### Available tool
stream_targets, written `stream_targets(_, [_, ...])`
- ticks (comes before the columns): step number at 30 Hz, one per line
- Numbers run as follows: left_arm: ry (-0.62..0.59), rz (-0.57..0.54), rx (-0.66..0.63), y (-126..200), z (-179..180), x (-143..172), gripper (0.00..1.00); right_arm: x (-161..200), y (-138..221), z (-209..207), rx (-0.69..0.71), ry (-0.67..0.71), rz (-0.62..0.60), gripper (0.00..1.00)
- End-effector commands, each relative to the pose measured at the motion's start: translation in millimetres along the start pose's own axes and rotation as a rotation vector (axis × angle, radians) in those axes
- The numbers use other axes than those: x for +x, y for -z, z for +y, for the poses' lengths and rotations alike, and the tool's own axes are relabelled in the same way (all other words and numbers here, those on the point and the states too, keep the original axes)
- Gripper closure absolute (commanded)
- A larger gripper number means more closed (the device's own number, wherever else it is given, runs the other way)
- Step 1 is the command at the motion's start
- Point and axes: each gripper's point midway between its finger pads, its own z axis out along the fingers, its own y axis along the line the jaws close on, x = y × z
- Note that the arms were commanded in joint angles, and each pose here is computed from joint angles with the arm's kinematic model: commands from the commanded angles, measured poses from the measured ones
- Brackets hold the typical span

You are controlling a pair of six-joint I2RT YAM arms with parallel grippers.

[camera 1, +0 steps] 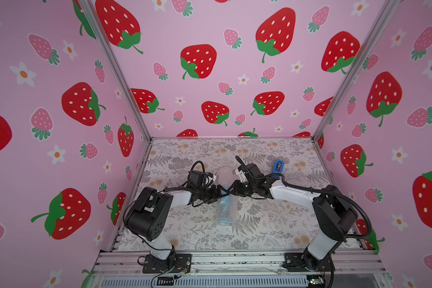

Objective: Wrap wine glasses in bubble wrap
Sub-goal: Wrap the wine glass in bubble wrap.

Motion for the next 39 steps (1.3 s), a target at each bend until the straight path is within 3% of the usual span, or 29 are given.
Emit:
stream_targets(1, [0.069, 0.033, -0.085, 8, 20, 17, 0.13, -2, -6, 6, -0.015, 0.003, 0.003, 0.72])
stream_targets(10, [0.065, -0.002, -0.089, 26, 9, 13, 0.00, 0, -10, 5, -0.018, -0.001, 0.012, 0.72])
stream_targets(15, [0.061, -0.018, -0.105, 32, 9, 14, 0.00, 0, -9, 6, -0.023, -0.003, 0.009, 0.72])
stream_targets(19, [0.043, -0.029, -0.089, 34, 6, 17, 0.16, -1, -10, 6, -0.024, -0.004, 0.009, 0.72])
stream_targets(28, [0.050, -0.007, -0.091, 27, 17, 20, 0.39, 3, -16, 19, -0.039, 0.017, 0.027, 0.82])
stream_targets(39, [0.062, 0.004, -0.105, 23, 31, 20, 0.43, 5, -20, 33, -0.047, 0.044, 0.037, 0.83])
